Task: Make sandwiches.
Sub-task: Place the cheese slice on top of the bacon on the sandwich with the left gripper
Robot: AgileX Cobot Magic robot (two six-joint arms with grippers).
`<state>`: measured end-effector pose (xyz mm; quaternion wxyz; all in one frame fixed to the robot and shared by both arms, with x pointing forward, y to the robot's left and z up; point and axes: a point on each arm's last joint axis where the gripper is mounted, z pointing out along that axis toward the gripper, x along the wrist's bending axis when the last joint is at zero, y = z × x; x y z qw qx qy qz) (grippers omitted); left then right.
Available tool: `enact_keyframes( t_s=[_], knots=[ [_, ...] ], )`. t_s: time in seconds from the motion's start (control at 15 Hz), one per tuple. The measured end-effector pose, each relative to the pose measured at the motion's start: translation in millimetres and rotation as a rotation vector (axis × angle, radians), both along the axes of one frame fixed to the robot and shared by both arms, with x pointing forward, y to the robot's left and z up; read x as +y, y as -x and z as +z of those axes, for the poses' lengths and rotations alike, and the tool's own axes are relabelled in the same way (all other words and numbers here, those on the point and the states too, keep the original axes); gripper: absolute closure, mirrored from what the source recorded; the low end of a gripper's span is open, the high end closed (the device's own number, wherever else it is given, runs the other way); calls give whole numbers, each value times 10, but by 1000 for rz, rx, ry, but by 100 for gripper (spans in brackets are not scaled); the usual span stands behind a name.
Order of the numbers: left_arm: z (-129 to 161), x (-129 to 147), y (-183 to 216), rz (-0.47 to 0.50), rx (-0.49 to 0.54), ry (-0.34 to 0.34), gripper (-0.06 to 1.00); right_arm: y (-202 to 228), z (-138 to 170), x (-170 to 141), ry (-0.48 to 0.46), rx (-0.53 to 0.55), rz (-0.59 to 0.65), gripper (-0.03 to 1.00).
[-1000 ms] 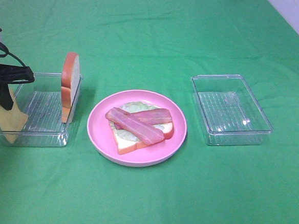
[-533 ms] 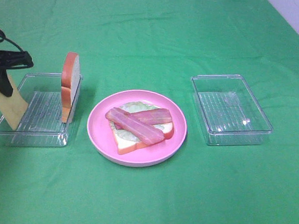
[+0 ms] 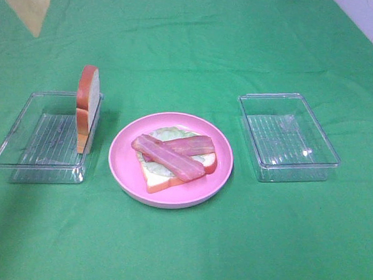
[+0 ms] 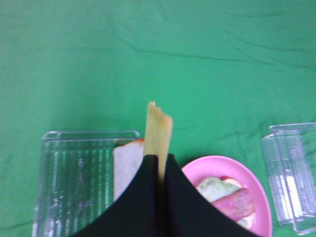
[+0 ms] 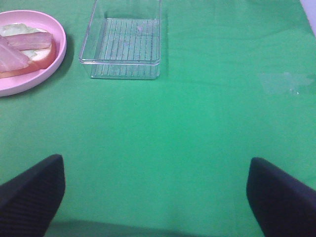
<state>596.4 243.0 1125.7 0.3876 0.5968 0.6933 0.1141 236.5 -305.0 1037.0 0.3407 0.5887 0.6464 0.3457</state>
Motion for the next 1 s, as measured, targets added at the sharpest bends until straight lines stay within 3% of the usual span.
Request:
enact_keyframes(
  t_s=[0.07, 0.13, 0.27, 0.47, 0.73, 0.87, 1.0],
  knots=[
    [22, -75, 8, -18, -6, 13, 94, 0, 0, 0, 0, 0, 0, 1],
    [46, -376, 56, -92, -11, 74, 94, 0, 0, 0, 0, 0, 0, 1],
    [-12, -697, 84, -187, 2, 137, 94, 0, 0, 0, 0, 0, 0, 1],
    [-251, -1180, 98, -332, 64, 208, 94, 0, 0, 0, 0, 0, 0, 1],
    [-671, -1639, 104, -436, 172, 236, 94, 0, 0, 0, 0, 0, 0, 1],
    [-1118, -1848, 44, -462, 274, 236, 94, 0, 0, 0, 0, 0, 0, 1],
    [-1331, -1875, -2, -456, 321, 225, 94, 0, 0, 0, 0, 0, 0, 1]
  ],
)
